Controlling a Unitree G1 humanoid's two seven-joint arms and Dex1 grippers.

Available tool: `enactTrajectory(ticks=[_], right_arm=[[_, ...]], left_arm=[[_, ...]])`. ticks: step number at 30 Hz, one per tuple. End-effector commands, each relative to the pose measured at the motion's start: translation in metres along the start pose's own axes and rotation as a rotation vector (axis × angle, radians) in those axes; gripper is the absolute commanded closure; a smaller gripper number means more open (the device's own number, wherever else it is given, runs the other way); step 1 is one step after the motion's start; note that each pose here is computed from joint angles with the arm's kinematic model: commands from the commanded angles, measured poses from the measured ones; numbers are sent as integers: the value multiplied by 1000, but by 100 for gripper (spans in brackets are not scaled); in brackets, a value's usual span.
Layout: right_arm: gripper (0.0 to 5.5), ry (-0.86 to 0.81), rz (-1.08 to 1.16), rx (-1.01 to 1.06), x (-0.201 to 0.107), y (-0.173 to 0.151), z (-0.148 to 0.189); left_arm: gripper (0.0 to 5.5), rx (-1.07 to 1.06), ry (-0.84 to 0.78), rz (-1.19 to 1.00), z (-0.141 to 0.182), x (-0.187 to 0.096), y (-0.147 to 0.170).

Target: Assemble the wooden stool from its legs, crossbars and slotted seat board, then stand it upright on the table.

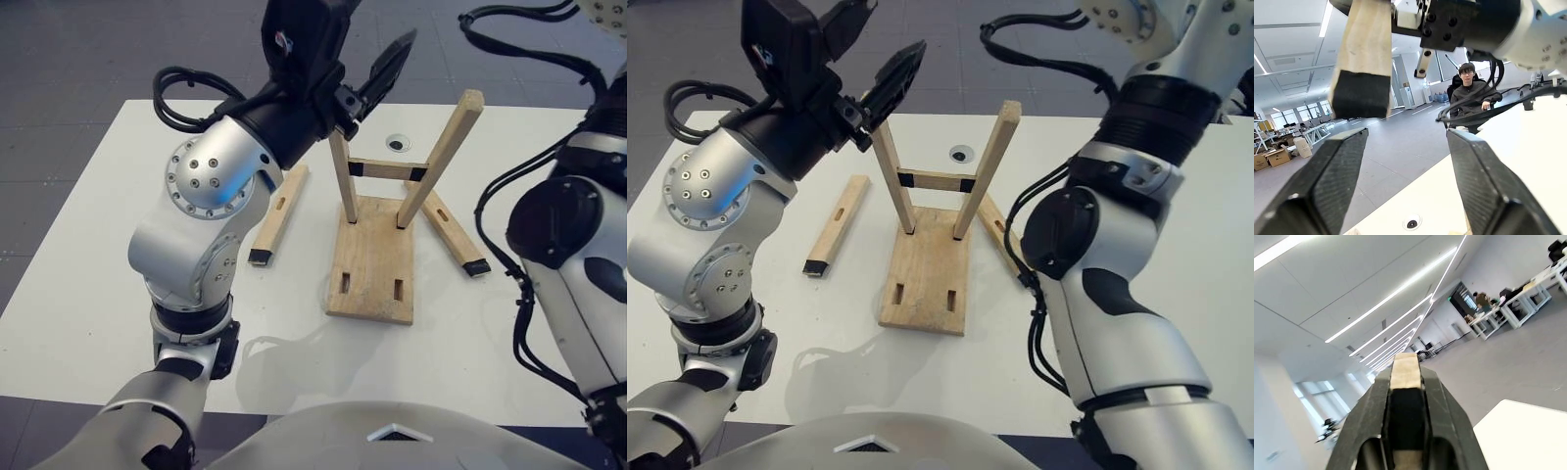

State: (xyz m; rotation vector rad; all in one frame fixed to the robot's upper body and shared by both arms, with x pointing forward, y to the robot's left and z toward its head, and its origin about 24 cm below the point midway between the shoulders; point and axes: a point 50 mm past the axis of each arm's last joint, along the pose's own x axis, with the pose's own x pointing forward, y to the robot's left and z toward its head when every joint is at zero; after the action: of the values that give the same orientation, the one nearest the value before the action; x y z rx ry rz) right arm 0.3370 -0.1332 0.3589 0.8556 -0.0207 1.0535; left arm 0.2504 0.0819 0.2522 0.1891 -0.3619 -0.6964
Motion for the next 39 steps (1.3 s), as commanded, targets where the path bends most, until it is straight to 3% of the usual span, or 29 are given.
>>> enactTrajectory(ticks=[1, 4, 7, 10, 12, 19, 26, 39], right_arm=[[508, -163, -152, -339, -36, 21, 59], [508, -238, -353, -576, -77, 24, 88], [508, -189, -556, -599, -108, -11, 73], [508, 6, -761, -585, -134, -82, -5], [508, 141, -733, -605, -143, -105, -55], [508, 288, -564, -676, -151, -130, -97], [508, 328, -579, -774, -158, -160, -117], [508, 308, -622, -758, -167, -161, -146]], left_arm=[[190, 36, 92, 26, -15, -7, 0], [169, 33, 110, 68, -18, -11, 2], [169, 40, 115, 82, -17, -12, 4], [169, 46, 113, 85, -16, -11, 4], [169, 43, 112, 84, -16, -11, 4], [169, 40, 111, 68, -16, -8, 0], [169, 48, 113, 78, -17, -8, 1], [169, 64, 124, 72, -19, -6, 3]])
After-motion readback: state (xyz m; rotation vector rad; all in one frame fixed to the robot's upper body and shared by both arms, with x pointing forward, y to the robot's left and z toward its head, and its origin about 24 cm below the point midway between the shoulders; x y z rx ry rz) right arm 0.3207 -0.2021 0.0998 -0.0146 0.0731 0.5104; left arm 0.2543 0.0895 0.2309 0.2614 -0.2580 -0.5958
